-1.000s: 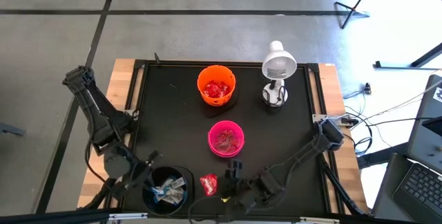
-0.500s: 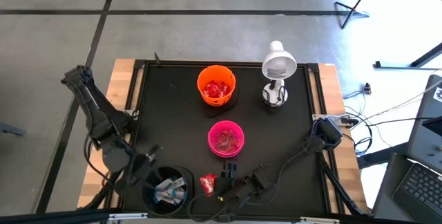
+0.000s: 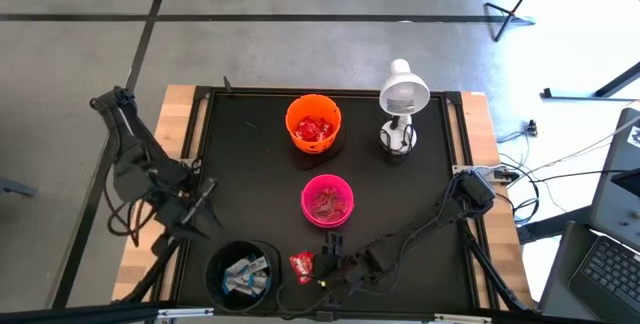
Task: Sort candy
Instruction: Put the red candy into the orange bucket
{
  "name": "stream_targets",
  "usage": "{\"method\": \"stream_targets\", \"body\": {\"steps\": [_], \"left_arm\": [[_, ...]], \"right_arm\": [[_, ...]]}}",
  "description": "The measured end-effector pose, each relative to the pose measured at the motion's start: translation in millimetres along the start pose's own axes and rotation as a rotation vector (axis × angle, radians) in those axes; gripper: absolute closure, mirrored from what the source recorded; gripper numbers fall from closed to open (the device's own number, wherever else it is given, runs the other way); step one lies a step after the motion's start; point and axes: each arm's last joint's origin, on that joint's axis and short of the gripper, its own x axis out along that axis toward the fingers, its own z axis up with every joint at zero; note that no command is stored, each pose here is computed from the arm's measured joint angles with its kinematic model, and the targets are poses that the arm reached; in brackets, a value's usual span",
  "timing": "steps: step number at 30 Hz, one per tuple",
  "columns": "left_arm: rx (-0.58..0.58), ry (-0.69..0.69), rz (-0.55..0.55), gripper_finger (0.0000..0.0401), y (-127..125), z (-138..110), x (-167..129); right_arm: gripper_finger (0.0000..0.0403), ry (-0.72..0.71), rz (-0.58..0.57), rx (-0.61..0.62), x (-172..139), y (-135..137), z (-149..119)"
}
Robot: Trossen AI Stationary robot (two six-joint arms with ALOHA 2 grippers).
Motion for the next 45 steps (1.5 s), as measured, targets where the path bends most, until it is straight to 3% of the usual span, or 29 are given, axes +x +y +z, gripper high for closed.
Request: {"method": "stream_targets", "body": {"steps": [8,19,23,28,31,36,45], "left_arm": [[-0.071,-0.168,0.021,0.0270,-2.9,-32.8,-2.0],[-0.080,-0.192,0.028,0.0270,-4.7,-38.4,1.2],[-0.080,-0.192,0.028,0.0270,-4.7,-38.4,1.3],[-0.081,-0.191,0.028,0.0270,-4.8,-38.5,1.3],[-0.081,-0.190,0.029,0.0270,-4.7,-38.5,1.3],[-0.085,-0.187,0.041,0.0270,-4.4,-38.8,1.4],[-0.106,-0.186,0.047,0.0270,-4.2,-38.8,1.4]], "right_arm": [[0.0216,0.037,0.011,-0.006,31.8,0.2,-19.8],[0.0220,0.098,-0.031,0.061,49.2,-2.9,-36.8],[0.0258,0.124,-0.048,0.082,49.2,-4.4,-39.6],[0.0355,0.129,-0.037,0.085,46.6,-3.8,-38.3],[0.0390,0.134,-0.016,0.082,42.6,-2.1,-32.8],[0.0369,0.093,0.037,0.057,28.1,6.1,-12.3],[0.0391,-0.037,0.092,0.030,-12.1,9.9,26.5]]}}
